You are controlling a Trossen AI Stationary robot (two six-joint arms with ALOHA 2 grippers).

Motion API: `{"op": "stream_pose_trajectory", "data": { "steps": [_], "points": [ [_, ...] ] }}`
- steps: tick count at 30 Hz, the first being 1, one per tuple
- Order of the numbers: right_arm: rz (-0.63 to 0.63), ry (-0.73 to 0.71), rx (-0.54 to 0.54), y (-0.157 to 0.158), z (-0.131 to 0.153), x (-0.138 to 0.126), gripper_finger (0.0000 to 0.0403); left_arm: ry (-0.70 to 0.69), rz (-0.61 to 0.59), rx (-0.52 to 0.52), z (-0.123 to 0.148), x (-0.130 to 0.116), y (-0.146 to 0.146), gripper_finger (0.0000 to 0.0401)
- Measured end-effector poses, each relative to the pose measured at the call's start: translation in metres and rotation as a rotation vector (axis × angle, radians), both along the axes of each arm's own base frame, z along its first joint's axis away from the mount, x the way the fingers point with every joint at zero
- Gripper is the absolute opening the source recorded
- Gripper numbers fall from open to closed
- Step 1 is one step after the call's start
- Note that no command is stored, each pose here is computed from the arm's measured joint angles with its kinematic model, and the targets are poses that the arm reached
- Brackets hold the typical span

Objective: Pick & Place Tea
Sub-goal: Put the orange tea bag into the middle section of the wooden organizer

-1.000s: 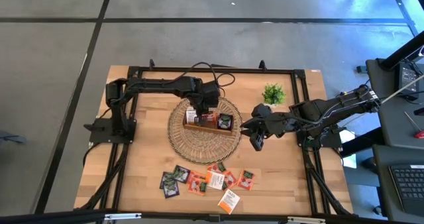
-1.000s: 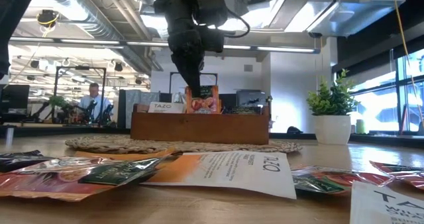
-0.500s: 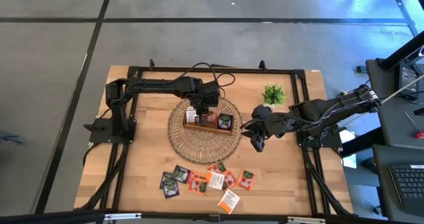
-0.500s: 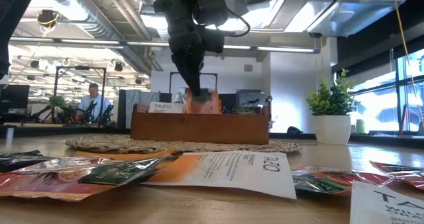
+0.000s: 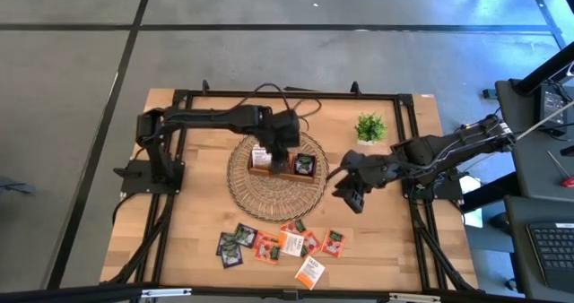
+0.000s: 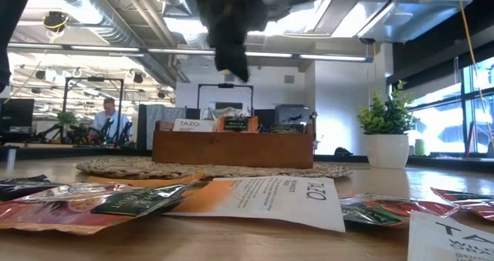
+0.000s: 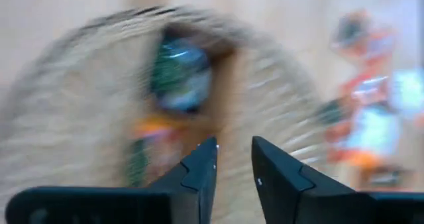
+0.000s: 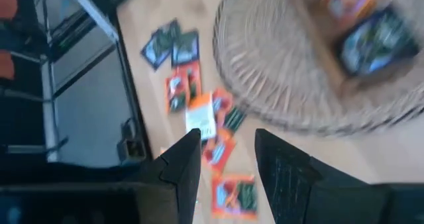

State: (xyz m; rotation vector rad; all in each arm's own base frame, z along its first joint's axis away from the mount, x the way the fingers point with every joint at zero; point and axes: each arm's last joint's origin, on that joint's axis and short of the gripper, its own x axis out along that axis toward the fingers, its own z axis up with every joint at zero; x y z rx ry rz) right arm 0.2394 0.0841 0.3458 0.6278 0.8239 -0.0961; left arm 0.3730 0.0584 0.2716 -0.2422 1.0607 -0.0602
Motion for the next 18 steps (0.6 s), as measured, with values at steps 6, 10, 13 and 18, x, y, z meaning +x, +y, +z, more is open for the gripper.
{"op": "stream_pose_trajectory", "data": {
  "steps": [6, 10, 13, 18],
  "points": [
    [0.03, 0.113, 0.101, 0.018, -0.034, -0.007, 0.0145, -0.11, -0.076, -0.103, 0.002, 0.02, -0.072, 0.0087],
    [0.06, 0.165, 0.144, 0.035, -0.064, -0.015, 0.0145, -0.199, -0.081, -0.103, -0.005, 0.034, -0.125, 0.0088],
    [0.108, 0.171, 0.204, 0.045, -0.086, -0.02, 0.0145, -0.285, -0.052, -0.121, -0.012, 0.044, -0.157, 0.009],
    [0.149, 0.163, 0.262, 0.051, -0.117, -0.026, 0.0145, -0.345, -0.005, -0.181, -0.046, 0.063, -0.193, 0.0089]
  ]
}}
